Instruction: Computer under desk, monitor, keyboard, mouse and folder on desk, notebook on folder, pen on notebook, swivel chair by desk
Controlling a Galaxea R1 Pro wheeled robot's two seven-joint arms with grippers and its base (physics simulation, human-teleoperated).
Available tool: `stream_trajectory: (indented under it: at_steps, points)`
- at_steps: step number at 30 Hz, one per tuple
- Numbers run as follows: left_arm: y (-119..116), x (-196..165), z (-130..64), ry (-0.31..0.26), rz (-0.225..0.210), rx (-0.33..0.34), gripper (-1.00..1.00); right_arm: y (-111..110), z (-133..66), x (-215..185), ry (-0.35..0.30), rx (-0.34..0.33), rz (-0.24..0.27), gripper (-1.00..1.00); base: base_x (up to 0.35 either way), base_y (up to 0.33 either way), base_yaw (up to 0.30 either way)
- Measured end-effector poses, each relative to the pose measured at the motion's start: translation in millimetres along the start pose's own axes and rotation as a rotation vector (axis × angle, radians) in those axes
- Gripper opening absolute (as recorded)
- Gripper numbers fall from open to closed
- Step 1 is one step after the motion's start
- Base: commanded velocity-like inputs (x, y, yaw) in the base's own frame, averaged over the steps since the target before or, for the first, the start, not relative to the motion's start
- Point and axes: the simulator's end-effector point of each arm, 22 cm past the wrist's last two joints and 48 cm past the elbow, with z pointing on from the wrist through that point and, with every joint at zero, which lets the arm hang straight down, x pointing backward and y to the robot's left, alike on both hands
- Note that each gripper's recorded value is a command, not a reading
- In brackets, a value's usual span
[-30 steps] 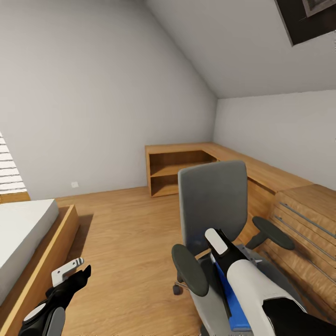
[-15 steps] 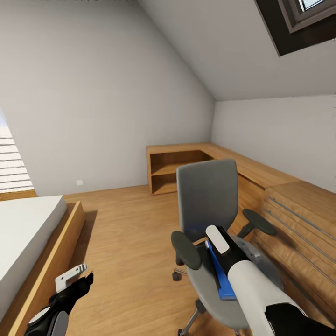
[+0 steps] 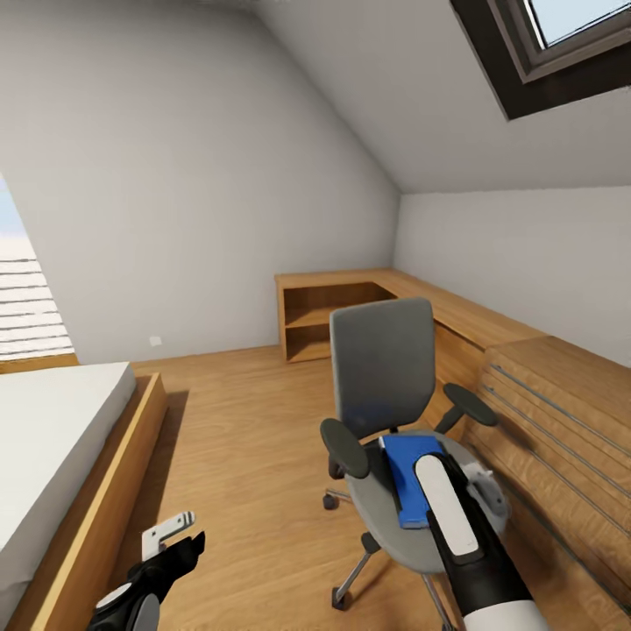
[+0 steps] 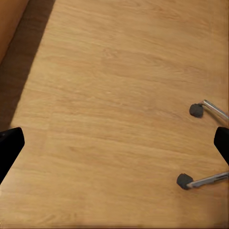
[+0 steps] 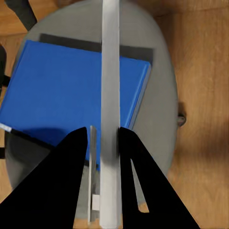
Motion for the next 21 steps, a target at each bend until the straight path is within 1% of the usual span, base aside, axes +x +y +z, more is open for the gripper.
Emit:
stream_trajectory:
  at_steps: [2,4,6,8,10,11,13,14,15,17,18,21]
  points:
    - [-3,5,-0.1,0.017,0.011,0.001,1.00,-1,-3.9,-13,-0.015,-0.015,-0.018,-1.00,-0.017,0.000,0.000]
    - [1,24,3.6,0.062,0.027,-0.011,1.00,-1,-6.1,-22,-0.025,-0.025,-0.056,-1.00,-0.007,0.000,0.000]
    - [7,47,7.4,0.115,0.046,-0.029,1.00,6,-11.6,-23,-0.031,-0.051,-0.109,-1.00,-0.003,0.000,0.000]
    - [14,61,10.0,0.137,0.057,-0.045,1.00,17,-17.2,-23,-0.044,-0.093,-0.177,-1.00,-0.001,0.000,0.000]
    - [23,68,12.8,0.133,0.062,-0.061,1.00,30,-22.6,-23,-0.068,-0.153,-0.251,-1.00,0.000,0.000,0.000]
    - [26,69,13.0,0.131,0.063,-0.066,1.00,35,-24.9,-24,-0.075,-0.171,-0.270,-1.00,0.000,0.000,0.000]
    - [36,79,15.2,0.131,0.069,-0.084,1.00,49,-32.1,-25,-0.105,-0.238,-0.338,-1.00,0.000,0.000,0.000]
    - [41,86,16.2,0.132,0.071,-0.093,1.00,56,-36.4,-26,-0.123,-0.280,-0.383,-1.00,0.000,0.000,0.000]
    - [43,88,16.0,0.130,0.071,-0.097,1.00,61,-39.7,-26,-0.132,-0.308,-0.409,-1.00,0.000,0.000,0.000]
    - [44,87,14.4,0.128,0.072,-0.099,1.00,67,-44.3,-27,-0.137,-0.333,-0.431,-1.00,0.000,0.000,0.000]
    - [44,87,13.6,0.126,0.072,-0.101,1.00,72,-48.5,-29,-0.144,-0.361,-0.446,-1.00,0.000,0.000,0.000]
    - [45,84,11.7,0.106,0.069,-0.105,1.00,93,-61.0,-36,-0.154,-0.475,-0.478,-1.00,0.000,0.000,0.000]
